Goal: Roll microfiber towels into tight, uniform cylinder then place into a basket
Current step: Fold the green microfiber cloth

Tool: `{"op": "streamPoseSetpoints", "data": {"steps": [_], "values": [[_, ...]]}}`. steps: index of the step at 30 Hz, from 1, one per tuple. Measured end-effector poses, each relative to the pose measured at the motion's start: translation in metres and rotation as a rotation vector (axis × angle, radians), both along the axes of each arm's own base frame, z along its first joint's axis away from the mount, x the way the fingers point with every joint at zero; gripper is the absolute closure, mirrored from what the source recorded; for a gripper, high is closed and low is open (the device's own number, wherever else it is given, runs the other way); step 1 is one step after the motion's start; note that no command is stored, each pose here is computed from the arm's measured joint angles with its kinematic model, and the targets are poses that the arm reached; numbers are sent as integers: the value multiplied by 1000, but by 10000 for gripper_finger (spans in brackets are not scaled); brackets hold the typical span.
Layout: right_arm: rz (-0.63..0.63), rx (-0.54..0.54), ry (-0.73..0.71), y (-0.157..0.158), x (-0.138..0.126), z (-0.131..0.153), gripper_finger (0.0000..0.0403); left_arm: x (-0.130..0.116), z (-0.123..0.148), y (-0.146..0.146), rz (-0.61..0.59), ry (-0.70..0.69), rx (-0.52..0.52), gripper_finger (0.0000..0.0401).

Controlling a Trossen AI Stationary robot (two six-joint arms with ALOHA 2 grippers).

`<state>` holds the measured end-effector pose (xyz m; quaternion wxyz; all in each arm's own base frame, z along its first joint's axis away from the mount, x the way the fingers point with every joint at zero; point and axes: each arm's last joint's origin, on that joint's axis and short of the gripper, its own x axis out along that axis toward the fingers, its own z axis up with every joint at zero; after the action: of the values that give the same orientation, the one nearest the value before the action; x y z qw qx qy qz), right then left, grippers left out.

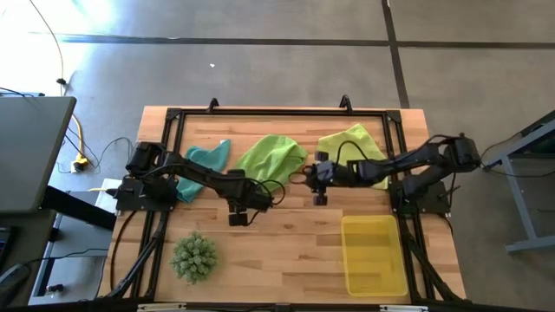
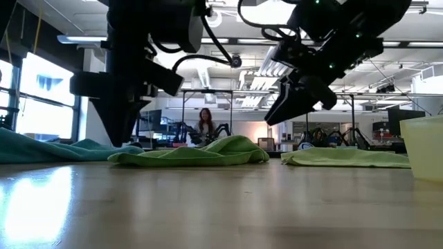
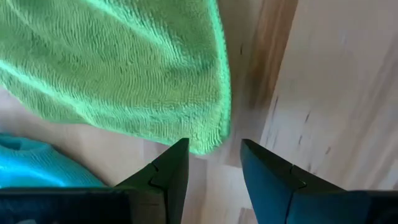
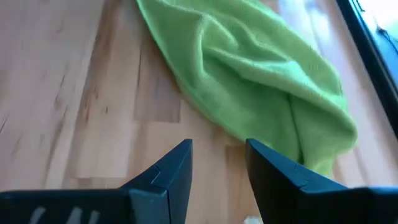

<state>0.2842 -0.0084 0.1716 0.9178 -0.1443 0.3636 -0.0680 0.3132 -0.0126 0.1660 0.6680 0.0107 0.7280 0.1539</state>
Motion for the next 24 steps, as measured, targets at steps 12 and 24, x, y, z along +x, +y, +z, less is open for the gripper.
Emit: {"op": "streamPoseSetpoints", "data": {"steps": [12,24], "values": [[-46,-27,-7,-29,-1,1,263,11,-5,11,17,-92,-3,266],[-10,64,-4,-48,-1,-5,263,10,-7,22,71,-92,-127,298]]}}
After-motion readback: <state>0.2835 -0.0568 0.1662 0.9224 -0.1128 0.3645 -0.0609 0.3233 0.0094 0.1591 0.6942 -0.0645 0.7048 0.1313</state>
